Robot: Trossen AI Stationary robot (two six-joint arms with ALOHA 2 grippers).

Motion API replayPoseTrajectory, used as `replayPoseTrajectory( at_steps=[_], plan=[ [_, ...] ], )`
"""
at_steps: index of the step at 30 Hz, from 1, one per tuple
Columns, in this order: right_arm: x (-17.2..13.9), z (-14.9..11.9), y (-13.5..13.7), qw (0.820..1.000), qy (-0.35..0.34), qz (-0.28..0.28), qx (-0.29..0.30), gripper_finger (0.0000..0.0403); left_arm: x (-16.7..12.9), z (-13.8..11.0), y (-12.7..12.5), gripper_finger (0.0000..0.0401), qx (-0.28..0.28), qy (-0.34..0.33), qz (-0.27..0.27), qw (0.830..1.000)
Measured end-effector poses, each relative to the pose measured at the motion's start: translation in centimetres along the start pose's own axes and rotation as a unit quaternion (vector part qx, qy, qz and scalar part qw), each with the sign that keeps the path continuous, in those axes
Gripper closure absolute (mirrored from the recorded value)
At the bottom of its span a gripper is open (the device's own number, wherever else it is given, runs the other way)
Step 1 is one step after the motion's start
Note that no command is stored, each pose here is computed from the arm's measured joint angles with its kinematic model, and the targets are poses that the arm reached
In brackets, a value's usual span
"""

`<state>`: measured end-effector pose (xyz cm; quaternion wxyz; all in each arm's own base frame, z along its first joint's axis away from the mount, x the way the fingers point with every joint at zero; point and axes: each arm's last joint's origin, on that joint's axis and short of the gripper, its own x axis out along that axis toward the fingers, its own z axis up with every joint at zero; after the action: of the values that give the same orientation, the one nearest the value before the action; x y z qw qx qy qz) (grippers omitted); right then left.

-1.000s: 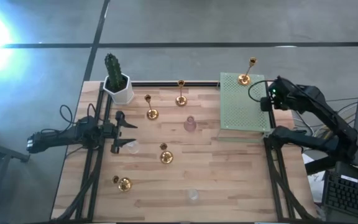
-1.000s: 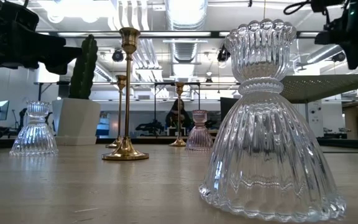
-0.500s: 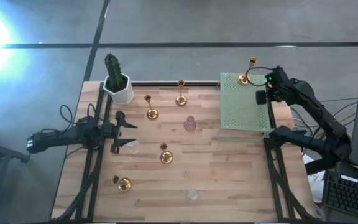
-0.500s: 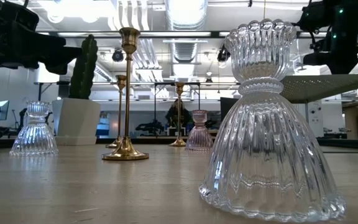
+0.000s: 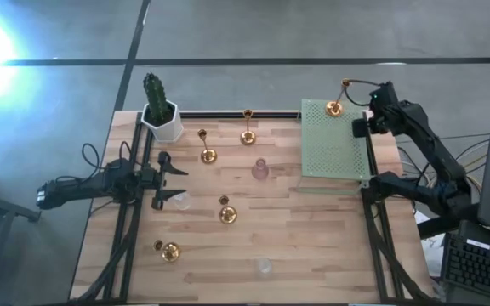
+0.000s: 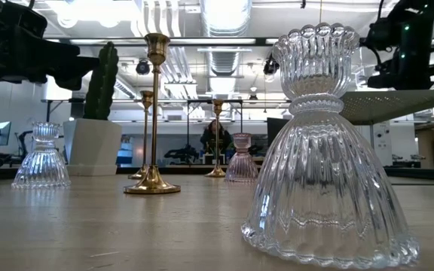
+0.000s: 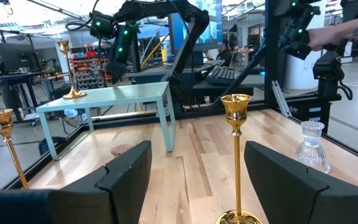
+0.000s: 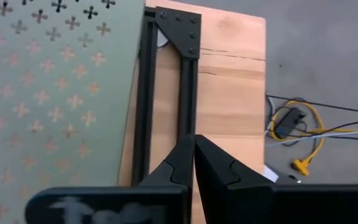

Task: Pick & Place candle stick holders
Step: Adjust the shelf

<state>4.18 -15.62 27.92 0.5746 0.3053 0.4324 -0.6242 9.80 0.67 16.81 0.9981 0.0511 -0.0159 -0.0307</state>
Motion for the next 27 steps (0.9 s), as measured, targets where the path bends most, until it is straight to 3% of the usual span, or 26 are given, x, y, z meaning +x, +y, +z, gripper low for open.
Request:
replayPoseTrajectory(
  at_steps=[27],
  plan=[
    [2.8,-0.3,0.8,1.0,0.015,0.015,0.013,0.0395,0.0,0.0,0.0,0.0139,0.0,0.0,0.0,1.0]
  ],
)
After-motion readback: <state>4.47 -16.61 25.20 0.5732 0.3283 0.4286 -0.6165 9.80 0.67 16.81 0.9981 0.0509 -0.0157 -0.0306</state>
